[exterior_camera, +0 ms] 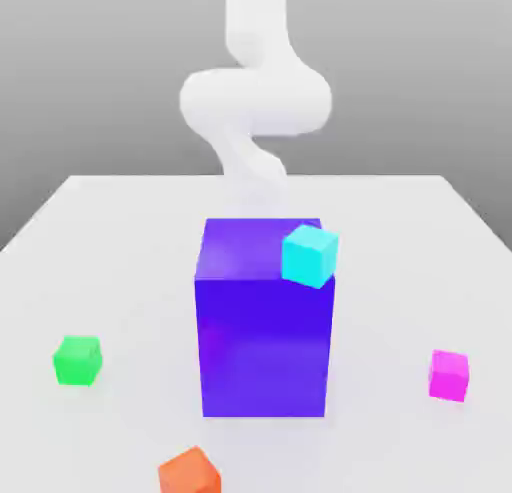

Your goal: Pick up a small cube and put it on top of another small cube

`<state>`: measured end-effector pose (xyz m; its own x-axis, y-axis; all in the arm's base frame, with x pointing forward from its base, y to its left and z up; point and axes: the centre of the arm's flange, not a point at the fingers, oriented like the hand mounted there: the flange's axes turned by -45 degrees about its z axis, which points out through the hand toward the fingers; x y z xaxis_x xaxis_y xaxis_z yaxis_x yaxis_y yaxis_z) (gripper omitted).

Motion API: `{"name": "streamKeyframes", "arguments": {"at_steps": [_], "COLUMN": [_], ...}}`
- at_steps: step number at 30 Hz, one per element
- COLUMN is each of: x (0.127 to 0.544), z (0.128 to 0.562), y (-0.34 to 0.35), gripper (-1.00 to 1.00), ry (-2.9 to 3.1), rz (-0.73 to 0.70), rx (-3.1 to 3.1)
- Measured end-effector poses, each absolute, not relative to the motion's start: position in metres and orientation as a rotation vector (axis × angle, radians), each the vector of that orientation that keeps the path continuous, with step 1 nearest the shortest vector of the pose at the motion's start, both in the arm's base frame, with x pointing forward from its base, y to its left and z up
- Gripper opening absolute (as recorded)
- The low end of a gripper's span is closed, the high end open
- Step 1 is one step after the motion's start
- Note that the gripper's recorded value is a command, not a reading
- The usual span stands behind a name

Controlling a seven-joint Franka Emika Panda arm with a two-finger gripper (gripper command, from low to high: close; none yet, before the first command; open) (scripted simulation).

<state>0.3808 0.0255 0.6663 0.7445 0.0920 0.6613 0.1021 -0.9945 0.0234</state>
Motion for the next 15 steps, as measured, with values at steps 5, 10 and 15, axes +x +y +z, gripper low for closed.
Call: {"name": "streamKeyframes", "arguments": {"at_steps": [5,10,15], "x": [0.428,0.439,0.418], "z": [0.567,0.463,0.358], "y": [0.089,0.156,0.216], "gripper": [0.00,0.00,0.00], "ry": [-0.546,-0.920,-1.286], "rz": [-0.868,-0.636,-0.403], "rx": [-2.941,-2.903,-2.809]}}
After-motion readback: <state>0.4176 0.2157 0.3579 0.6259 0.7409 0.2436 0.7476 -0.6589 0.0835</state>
